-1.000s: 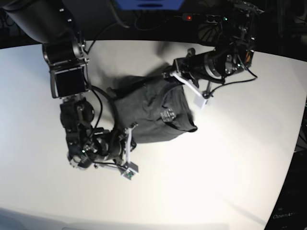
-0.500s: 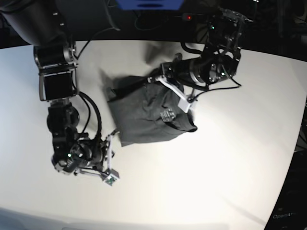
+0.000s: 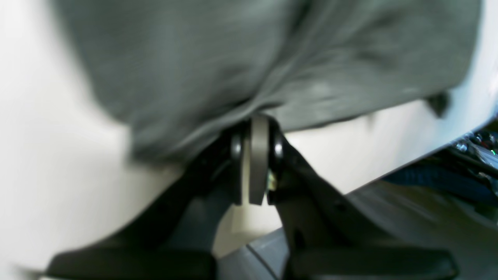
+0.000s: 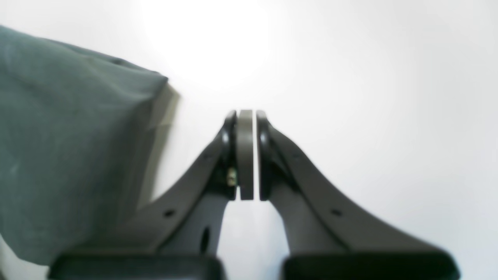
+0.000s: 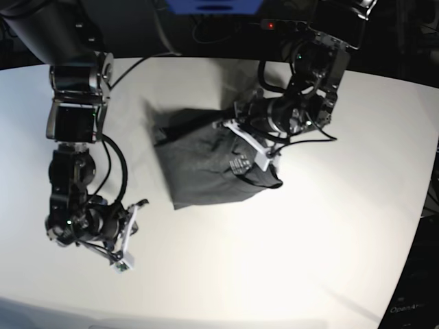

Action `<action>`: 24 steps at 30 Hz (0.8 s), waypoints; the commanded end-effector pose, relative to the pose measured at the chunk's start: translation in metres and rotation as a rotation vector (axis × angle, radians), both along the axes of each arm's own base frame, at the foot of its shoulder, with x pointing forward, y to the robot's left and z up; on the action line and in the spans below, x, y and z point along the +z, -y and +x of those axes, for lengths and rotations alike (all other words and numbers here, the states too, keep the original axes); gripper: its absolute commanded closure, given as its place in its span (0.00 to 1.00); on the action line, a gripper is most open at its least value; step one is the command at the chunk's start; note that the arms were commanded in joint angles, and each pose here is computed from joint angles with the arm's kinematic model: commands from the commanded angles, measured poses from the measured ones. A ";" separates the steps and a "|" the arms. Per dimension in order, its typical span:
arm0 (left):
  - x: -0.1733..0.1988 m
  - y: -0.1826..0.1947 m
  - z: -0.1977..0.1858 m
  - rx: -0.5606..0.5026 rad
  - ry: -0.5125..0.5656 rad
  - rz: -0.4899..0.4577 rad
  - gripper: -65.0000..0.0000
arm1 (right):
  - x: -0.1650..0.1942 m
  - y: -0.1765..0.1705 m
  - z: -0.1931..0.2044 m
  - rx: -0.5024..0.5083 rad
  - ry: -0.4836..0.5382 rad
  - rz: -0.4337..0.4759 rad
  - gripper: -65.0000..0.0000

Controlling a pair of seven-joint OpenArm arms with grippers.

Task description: Fold the T-shirt properly

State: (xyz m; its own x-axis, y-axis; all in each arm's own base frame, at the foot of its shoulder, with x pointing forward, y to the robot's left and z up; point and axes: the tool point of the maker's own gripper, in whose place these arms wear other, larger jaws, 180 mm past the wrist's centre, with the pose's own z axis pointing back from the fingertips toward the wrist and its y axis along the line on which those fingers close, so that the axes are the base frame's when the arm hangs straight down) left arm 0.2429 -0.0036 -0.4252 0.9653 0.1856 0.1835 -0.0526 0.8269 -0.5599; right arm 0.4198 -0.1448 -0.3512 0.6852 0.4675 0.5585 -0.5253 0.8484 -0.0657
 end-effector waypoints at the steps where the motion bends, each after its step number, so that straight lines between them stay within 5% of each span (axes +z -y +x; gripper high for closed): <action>1: 0.005 -0.001 0.010 0.002 0.031 0.004 0.97 | 0.028 0.003 0.016 -0.004 0.088 0.008 1.00; 10: -0.006 -0.010 0.027 0.010 0.041 0.091 0.97 | 0.054 0.027 0.003 -0.073 0.200 -0.007 1.00; 18: -0.014 -0.030 0.030 0.002 0.067 0.207 0.97 | 0.065 0.071 0.001 -0.223 0.237 0.038 1.00; 24: -0.012 -0.049 0.045 -0.003 0.122 0.321 0.97 | 0.066 0.078 0.001 -0.236 0.239 0.034 1.00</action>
